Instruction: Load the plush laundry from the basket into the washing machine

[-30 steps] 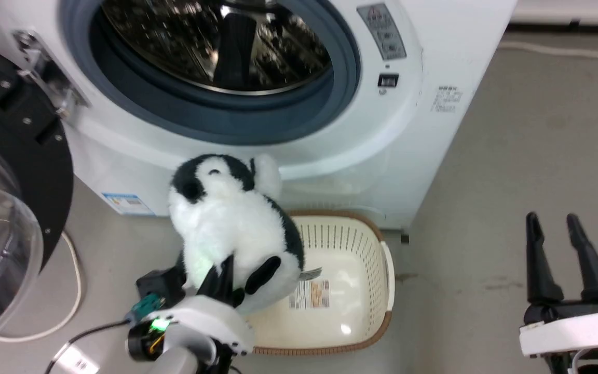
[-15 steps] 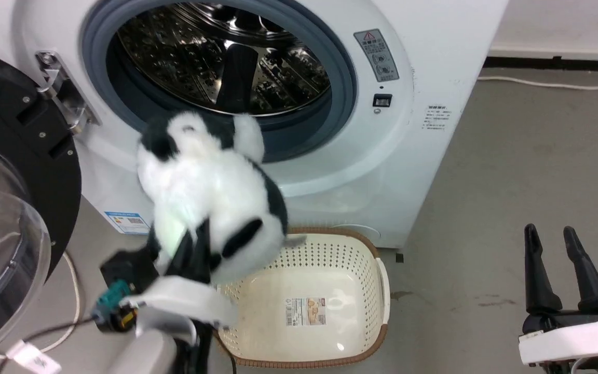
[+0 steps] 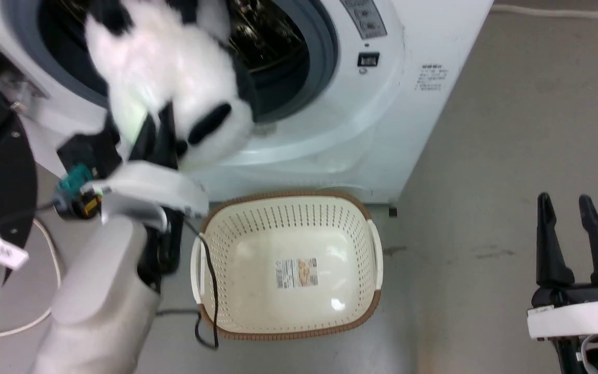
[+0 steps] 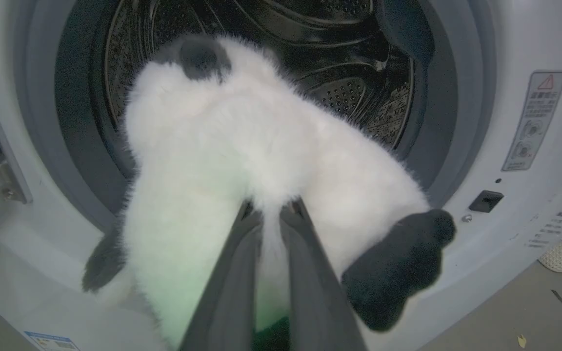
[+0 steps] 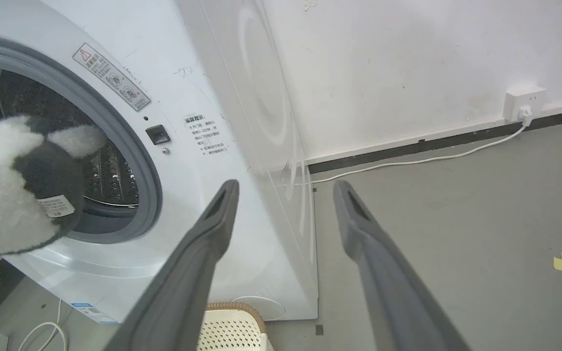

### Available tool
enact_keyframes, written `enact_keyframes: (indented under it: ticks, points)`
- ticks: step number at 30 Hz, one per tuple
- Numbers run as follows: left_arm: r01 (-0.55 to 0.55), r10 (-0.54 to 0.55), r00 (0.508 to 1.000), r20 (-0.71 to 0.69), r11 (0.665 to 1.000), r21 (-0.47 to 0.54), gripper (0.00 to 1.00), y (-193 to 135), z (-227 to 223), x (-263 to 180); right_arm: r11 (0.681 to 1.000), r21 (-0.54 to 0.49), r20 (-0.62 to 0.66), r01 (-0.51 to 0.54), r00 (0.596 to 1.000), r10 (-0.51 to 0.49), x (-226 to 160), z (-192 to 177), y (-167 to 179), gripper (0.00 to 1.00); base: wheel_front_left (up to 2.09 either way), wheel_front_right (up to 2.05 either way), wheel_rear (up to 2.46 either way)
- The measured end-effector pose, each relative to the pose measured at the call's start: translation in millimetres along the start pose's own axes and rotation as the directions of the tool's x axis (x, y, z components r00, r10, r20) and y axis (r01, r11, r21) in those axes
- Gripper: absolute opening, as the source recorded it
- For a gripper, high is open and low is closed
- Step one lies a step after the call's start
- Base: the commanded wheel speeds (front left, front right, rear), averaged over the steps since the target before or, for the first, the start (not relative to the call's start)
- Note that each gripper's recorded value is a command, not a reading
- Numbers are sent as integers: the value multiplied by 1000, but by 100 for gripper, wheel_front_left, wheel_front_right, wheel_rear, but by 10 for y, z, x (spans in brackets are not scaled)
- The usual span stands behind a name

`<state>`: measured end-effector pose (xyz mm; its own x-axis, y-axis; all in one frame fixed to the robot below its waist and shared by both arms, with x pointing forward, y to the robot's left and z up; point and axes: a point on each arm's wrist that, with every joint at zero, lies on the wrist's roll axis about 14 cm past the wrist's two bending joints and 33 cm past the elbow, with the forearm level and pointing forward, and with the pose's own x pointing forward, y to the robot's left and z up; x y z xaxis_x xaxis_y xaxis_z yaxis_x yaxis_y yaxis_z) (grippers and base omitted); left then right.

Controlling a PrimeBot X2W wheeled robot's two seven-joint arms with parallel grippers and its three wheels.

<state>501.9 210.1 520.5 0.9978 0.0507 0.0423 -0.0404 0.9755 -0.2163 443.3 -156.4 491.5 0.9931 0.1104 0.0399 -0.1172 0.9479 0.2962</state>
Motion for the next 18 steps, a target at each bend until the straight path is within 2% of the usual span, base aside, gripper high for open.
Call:
enact_keyframes:
  ticks: [10, 11, 18]
  points:
    - [-19, 18, 999, 27, 999, 43, 0, 28, -112, 802, 999, -16, -65, 51, 997, -52, 180, -331, -245, 100, 0, 0, 0]
    - [-25, 23, 999, 38, 998, 49, 0, 37, -159, 1025, 996, -27, -100, 80, 992, -83, 180, -477, -371, 100, 0, 0, 0]
    - [-37, 35, 999, 21, 996, 84, 0, 147, -400, 1452, 991, -50, -148, 120, 981, -126, 206, -717, -569, 100, 0, 0, 0]
